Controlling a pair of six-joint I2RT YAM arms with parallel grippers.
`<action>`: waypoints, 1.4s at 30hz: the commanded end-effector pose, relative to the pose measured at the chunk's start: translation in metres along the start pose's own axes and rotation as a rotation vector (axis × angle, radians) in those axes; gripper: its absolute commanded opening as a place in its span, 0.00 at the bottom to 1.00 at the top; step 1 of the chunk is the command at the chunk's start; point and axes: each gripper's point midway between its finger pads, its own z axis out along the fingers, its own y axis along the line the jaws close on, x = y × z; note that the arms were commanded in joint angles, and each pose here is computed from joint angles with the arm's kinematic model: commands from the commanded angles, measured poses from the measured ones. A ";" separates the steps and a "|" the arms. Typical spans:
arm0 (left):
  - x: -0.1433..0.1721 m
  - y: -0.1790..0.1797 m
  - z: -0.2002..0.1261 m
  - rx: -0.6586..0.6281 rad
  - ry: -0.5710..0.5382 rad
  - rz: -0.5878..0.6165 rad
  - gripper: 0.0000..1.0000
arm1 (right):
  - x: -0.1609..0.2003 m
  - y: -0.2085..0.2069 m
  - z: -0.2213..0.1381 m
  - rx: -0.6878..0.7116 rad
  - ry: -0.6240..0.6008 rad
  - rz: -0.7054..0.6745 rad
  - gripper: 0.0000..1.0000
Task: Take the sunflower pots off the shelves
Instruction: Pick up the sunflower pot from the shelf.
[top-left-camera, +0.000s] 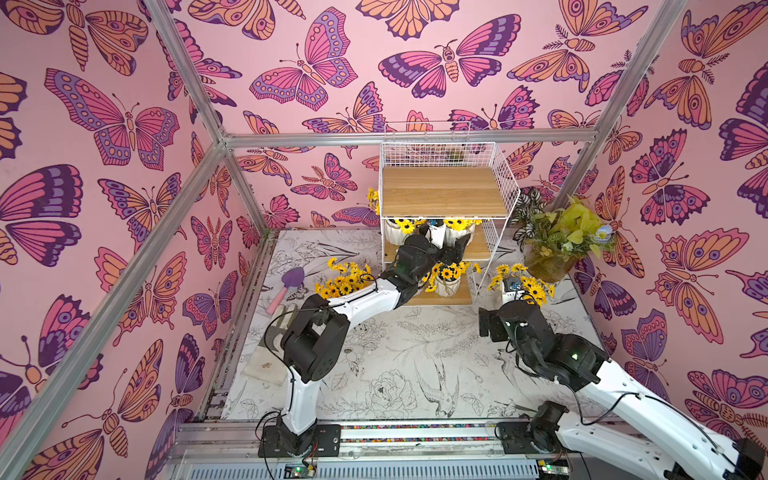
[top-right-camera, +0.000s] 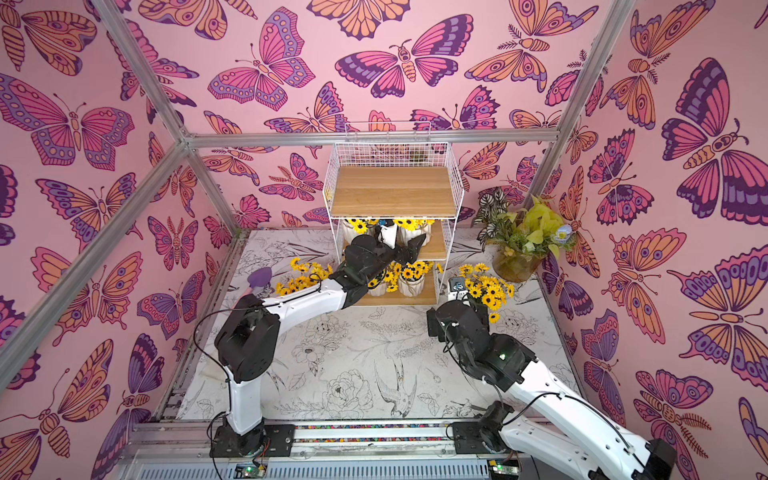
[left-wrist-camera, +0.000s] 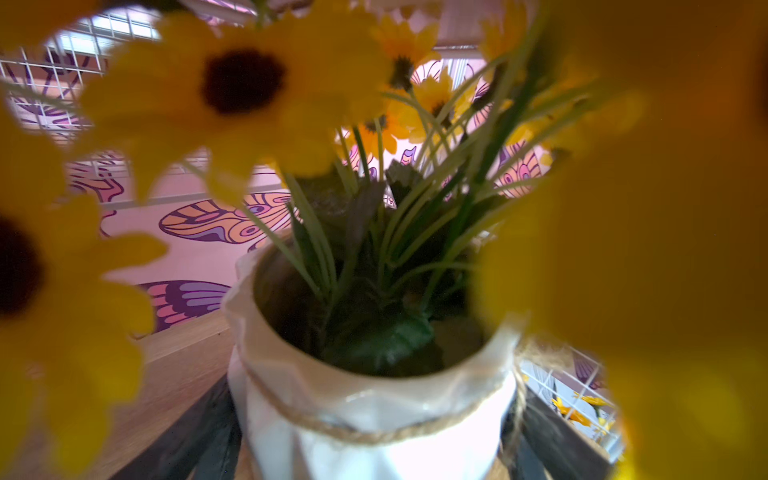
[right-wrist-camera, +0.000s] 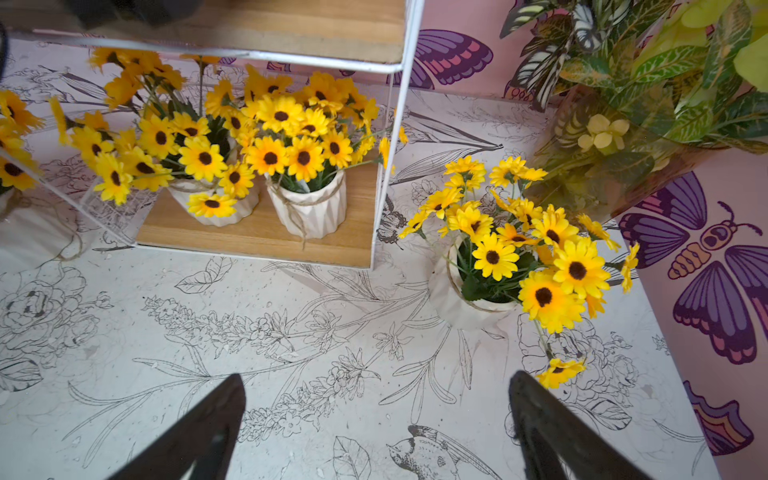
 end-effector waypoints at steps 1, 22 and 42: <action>0.120 -0.014 -0.017 0.014 0.339 -0.002 0.62 | -0.014 -0.007 -0.004 0.022 -0.037 0.020 0.99; 0.156 0.004 0.029 -0.101 0.345 0.123 1.00 | 0.001 -0.005 0.006 0.020 0.000 0.016 0.99; 0.169 0.018 0.019 -0.200 0.318 0.159 0.63 | -0.016 0.001 0.010 0.023 -0.017 0.016 0.99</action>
